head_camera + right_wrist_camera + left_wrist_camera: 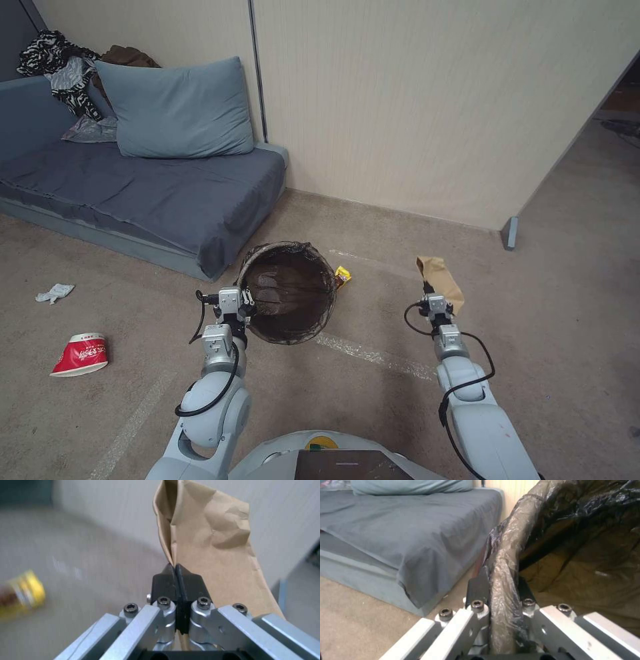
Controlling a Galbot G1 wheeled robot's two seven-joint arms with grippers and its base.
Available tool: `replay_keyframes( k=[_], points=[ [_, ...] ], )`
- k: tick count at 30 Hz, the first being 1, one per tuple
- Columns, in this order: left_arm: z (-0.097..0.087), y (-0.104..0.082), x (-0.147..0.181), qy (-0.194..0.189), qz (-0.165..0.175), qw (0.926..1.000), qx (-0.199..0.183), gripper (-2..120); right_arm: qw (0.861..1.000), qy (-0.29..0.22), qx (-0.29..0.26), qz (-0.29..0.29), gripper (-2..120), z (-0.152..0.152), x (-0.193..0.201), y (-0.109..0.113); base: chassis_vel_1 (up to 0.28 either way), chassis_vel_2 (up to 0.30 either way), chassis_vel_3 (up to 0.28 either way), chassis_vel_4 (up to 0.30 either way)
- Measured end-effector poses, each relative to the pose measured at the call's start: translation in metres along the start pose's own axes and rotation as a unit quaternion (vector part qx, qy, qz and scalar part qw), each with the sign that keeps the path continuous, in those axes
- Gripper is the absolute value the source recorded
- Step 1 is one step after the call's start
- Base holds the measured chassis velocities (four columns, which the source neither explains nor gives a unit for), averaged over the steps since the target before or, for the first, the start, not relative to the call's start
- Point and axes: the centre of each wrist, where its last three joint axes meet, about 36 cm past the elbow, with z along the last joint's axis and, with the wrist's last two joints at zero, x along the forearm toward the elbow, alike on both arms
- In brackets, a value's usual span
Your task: Pick up the trash bin, then pick up the garbage from the floor and place it into the trash bin.
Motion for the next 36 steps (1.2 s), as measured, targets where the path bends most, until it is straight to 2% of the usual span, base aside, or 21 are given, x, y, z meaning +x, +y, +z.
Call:
replay_keyframes(
  k=[1,4,5,9,10,12,13,14,16,17,19,20,22,24,27,28,29,30,33,34,36],
  points=[
    [0.000,0.000,0.000,0.000,0.000,1.0000,0.000,3,1.000,0.000,0.000,0.000,0,0.000,0.000,0.000,0.000,0.000,0.000,0.000],
    [0.003,-0.001,-0.001,0.005,0.002,1.0000,0.000,3,0.995,-0.094,-0.026,-0.019,0,-0.045,0.004,0.002,0.000,0.000,0.000,0.000],
    [0.003,-0.001,-0.001,0.005,0.002,1.0000,0.000,3,0.995,-0.094,-0.026,-0.019,0,-0.045,0.004,0.002,0.000,0.000,0.000,0.000],
    [0.007,-0.005,-0.001,0.019,0.009,0.9998,0.005,3,0.977,-0.203,-0.048,-0.055,0,-0.111,0.012,0.003,0.000,0.000,0.000,0.000],
    [0.007,-0.005,-0.001,0.019,0.009,0.9998,0.005,3,0.977,-0.203,-0.048,-0.055,0,-0.111,0.012,0.003,0.000,0.000,0.000,0.000],
    [0.008,-0.008,0.001,0.029,0.017,0.9993,0.013,3,0.962,-0.249,-0.061,-0.089,0,-0.140,0.017,0.005,0.000,0.000,0.000,0.000],
    [0.009,-0.011,0.002,0.038,0.023,0.9988,0.021,3,0.948,-0.283,-0.073,-0.123,0,-0.161,0.022,0.008,0.000,0.000,0.000,0.000],
    [0.009,-0.011,0.002,0.038,0.023,0.9988,0.021,3,0.948,-0.283,-0.073,-0.123,0,-0.161,0.022,0.008,0.000,0.000,0.000,0.000],
    [0.009,-0.015,0.003,0.047,0.032,0.9980,0.027,3,0.925,-0.318,-0.103,-0.182,0,-0.186,0.031,0.019,0.000,0.000,0.000,0.000],
    [0.009,-0.015,0.003,0.047,0.032,0.9980,0.027,3,0.925,-0.318,-0.103,-0.182,0,-0.186,0.031,0.019,0.000,0.000,0.000,0.000],
    [0.009,-0.018,0.004,0.050,0.037,0.9976,0.029,3,0.903,-0.326,-0.140,-0.241,0,-0.207,0.043,0.036,0.000,0.000,0.000,0.000],
    [0.009,-0.018,0.004,0.050,0.037,0.9976,0.029,3,0.903,-0.326,-0.140,-0.241,0,-0.207,0.043,0.036,0.000,0.000,0.000,0.000],
    [0.010,-0.020,0.005,0.053,0.038,0.9974,0.031,3,0.892,-0.320,-0.156,-0.279,0,-0.216,0.050,0.049,0.000,0.000,0.000,0.000],
    [0.011,-0.023,0.006,0.056,0.041,0.9971,0.033,3,0.877,-0.307,-0.165,-0.331,0,-0.222,0.056,0.075,0.000,0.000,0.000,0.000],
    [0.011,-0.023,0.006,0.056,0.041,0.9970,0.033,3,0.875,-0.305,-0.165,-0.337,0,-0.222,0.056,0.079,0.000,0.000,0.000,0.000],
    [0.012,-0.026,0.007,0.058,0.043,0.9968,0.035,3,0.868,-0.290,-0.160,-0.370,0,-0.217,0.058,0.104,0.000,0.000,0.000,0.000],
    [0.012,-0.025,0.007,0.058,0.041,0.9969,0.035,3,0.866,-0.284,-0.160,-0.379,0,-0.213,0.058,0.115,0.000,0.000,0.000,0.000],
    [0.012,-0.025,0.007,0.058,0.041,0.9969,0.035,3,0.866,-0.284,-0.160,-0.379,0,-0.213,0.058,0.115,0.000,0.000,0.000,0.000],
    [0.011,-0.025,0.006,0.058,0.039,0.9970,0.035,3,0.862,-0.264,-0.165,-0.401,0,-0.199,0.061,0.148,0.000,0.000,0.000,0.000],
    [0.011,-0.025,0.006,0.058,0.039,0.9970,0.035,3,0.862,-0.264,-0.165,-0.401,0,-0.199,0.061,0.148,0.000,0.000,0.000,0.000],
    [0.011,-0.024,0.006,0.056,0.037,0.9971,0.035,3,0.861,-0.248,-0.166,-0.411,0,-0.187,0.065,0.165,0.000,0.000,0.000,0.000]
  ],
)
